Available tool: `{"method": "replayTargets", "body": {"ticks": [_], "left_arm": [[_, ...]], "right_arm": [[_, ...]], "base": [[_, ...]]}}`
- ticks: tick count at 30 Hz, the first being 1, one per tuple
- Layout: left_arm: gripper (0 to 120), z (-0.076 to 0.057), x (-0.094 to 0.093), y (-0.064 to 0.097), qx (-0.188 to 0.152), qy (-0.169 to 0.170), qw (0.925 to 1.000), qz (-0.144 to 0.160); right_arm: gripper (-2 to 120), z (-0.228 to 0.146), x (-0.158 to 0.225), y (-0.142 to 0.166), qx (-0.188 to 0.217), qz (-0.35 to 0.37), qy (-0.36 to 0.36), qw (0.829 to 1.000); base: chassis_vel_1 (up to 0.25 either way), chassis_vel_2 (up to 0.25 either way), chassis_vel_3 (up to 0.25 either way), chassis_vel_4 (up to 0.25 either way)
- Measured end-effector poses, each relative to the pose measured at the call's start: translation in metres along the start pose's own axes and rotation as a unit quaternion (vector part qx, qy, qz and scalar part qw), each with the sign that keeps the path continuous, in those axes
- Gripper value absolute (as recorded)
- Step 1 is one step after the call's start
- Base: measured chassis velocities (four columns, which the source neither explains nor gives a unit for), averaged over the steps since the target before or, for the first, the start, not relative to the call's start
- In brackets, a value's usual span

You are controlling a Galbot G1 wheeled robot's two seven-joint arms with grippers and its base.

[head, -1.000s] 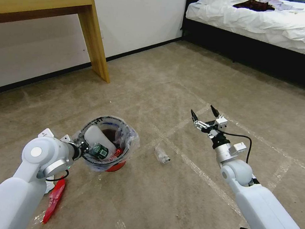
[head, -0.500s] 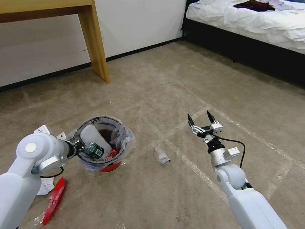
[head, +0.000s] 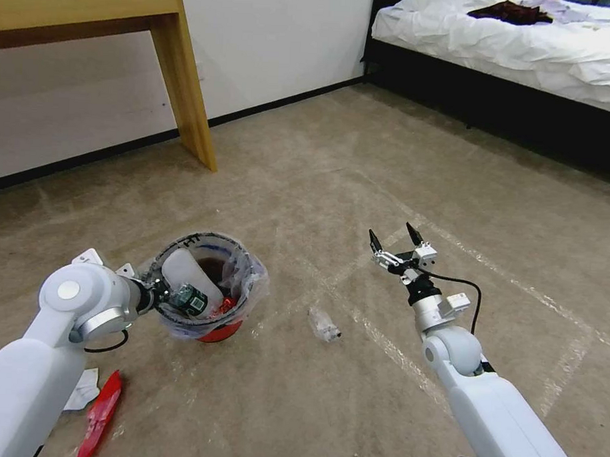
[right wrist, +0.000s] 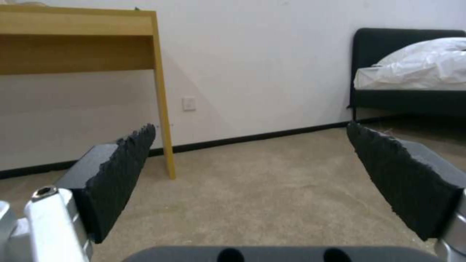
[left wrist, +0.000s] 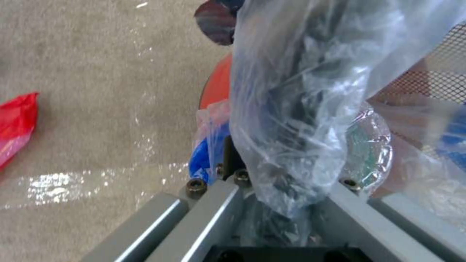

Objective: Pick up the trash bin and place the garbage on the floor into it.

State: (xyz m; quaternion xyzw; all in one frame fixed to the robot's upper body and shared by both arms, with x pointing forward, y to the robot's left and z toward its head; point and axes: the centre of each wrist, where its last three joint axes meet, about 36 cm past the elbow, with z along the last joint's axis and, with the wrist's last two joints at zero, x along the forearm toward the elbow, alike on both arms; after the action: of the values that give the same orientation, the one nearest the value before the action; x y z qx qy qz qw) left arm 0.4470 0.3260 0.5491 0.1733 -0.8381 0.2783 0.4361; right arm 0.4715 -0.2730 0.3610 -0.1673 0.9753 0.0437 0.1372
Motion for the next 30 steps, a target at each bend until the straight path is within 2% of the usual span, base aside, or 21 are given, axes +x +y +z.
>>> {"method": "replayTargets", "body": {"ticks": [8, 30], "left_arm": [[0, 0.0066, -0.0055, -0.0030, -0.013, 0.003, 0.9999, 0.003], [0, 0.0097, -0.0013, -0.0020, -0.013, 0.002, 0.9999, 0.003]], "right_arm": [[100, 0.0012, -0.0003, -0.0003, 0.001, -0.004, -0.001, 1.000], [100, 0.0031, 0.0042, 0.0031, 0.005, -0.007, -0.004, 1.000]], "base": [[-0.088, 0.083, 0.079, -0.082], [-0.080, 0.081, 0.078, -0.080]]}}
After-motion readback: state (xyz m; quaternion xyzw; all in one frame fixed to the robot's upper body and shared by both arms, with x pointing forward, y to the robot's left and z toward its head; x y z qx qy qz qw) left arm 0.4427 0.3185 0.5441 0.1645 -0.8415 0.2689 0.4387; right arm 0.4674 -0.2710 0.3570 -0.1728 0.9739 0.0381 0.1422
